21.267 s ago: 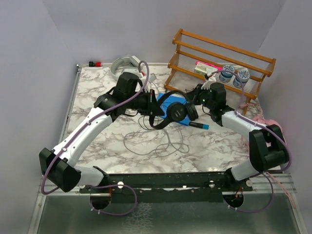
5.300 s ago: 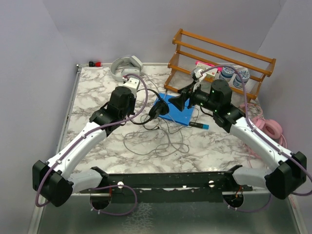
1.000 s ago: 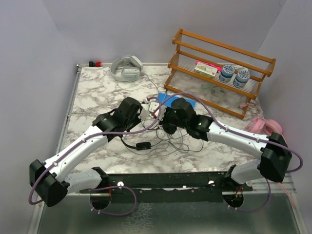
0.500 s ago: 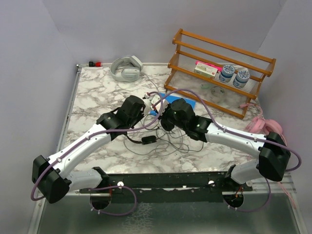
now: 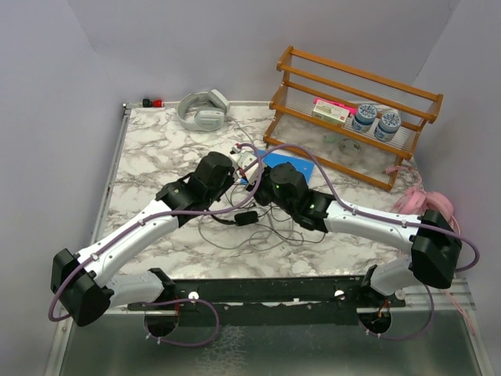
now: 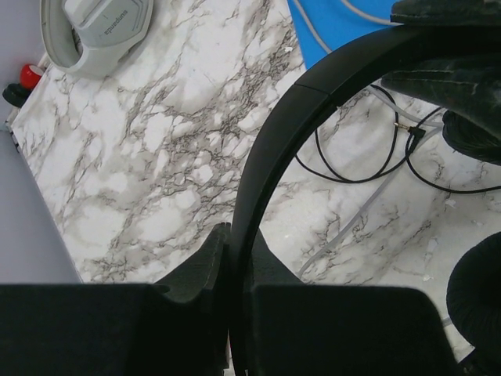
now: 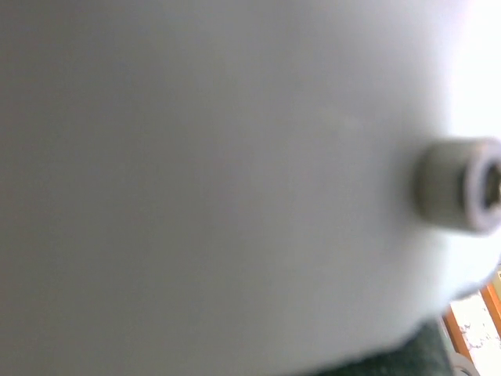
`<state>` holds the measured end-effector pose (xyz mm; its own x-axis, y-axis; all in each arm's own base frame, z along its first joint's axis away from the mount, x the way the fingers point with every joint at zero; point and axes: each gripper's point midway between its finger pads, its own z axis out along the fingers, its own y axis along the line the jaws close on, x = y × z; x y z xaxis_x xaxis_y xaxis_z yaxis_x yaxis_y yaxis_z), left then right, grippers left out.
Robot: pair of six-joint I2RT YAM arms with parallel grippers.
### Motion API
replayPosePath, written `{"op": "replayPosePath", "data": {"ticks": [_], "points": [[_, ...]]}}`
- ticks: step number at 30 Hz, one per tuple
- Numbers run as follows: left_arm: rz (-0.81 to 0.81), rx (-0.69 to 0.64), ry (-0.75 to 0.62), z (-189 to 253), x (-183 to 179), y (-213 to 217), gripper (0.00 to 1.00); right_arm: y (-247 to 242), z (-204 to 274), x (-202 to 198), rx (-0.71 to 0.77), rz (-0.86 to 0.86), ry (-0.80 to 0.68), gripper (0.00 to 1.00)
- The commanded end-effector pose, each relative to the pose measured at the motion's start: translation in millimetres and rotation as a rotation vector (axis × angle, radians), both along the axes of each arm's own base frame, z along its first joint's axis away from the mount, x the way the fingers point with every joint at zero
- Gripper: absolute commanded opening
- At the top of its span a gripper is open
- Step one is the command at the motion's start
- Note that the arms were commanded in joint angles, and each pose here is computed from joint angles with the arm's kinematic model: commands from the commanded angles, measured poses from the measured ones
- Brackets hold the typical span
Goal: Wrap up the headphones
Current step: Wrap the headphones cable around the headphones.
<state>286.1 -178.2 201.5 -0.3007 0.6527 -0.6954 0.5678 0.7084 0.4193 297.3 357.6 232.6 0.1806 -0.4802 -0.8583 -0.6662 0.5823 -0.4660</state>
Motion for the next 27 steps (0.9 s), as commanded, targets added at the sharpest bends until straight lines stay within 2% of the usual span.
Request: {"op": "replayPosePath", "data": {"ticks": [1,3,4,9,13,17,19,27], "points": [[-0.502,-0.264,-0.069,39,-35,-131,0.00,114,79,-128,0.282,0.642,-0.092,0.03],[-0.472,-0.252,-0.079,40,-31,-127,0.00,111,77,-126,0.274,0.627,-0.098,0.07],[-0.440,-0.248,-0.086,40,-28,-124,0.00,108,77,-124,0.272,0.616,-0.103,0.13],[-0.205,-0.241,-0.124,43,-3,-97,0.00,80,88,-114,0.304,0.505,-0.149,0.32],[-0.060,-0.265,-0.121,38,8,-73,0.00,45,95,-108,0.332,0.403,-0.184,0.61],[0.024,-0.330,-0.116,40,17,-51,0.00,16,82,-96,0.286,0.290,-0.178,0.77],[0.038,-0.345,-0.117,42,19,-43,0.00,-1,83,-92,0.314,0.257,-0.164,0.86],[0.163,-0.343,-0.066,33,24,-20,0.00,-38,99,-95,0.449,0.214,-0.125,0.96]]}}
